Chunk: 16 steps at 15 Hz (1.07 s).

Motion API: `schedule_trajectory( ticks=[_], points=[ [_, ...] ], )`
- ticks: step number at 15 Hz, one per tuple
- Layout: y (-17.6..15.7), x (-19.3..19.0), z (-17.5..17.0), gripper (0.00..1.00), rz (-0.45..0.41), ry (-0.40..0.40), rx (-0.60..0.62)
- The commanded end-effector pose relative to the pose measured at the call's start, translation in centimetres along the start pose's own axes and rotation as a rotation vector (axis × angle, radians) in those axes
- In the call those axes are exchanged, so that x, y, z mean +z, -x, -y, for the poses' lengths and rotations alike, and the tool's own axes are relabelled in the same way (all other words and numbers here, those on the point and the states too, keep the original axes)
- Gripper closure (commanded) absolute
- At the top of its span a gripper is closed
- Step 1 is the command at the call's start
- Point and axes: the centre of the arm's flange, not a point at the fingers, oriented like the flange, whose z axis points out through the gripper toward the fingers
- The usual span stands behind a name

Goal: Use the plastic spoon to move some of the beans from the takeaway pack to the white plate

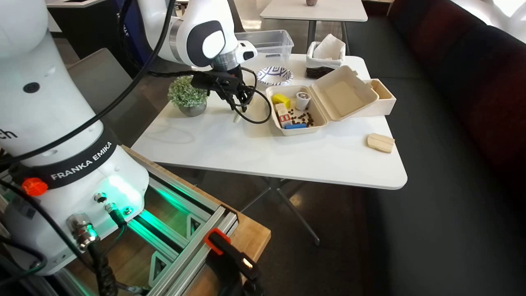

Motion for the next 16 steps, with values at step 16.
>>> schedule_trajectory(
  ticks=[16],
  points=[
    [-3.5, -9.2, -0.1, 0.97, 0.015, -0.014, 0.097]
  ],
)
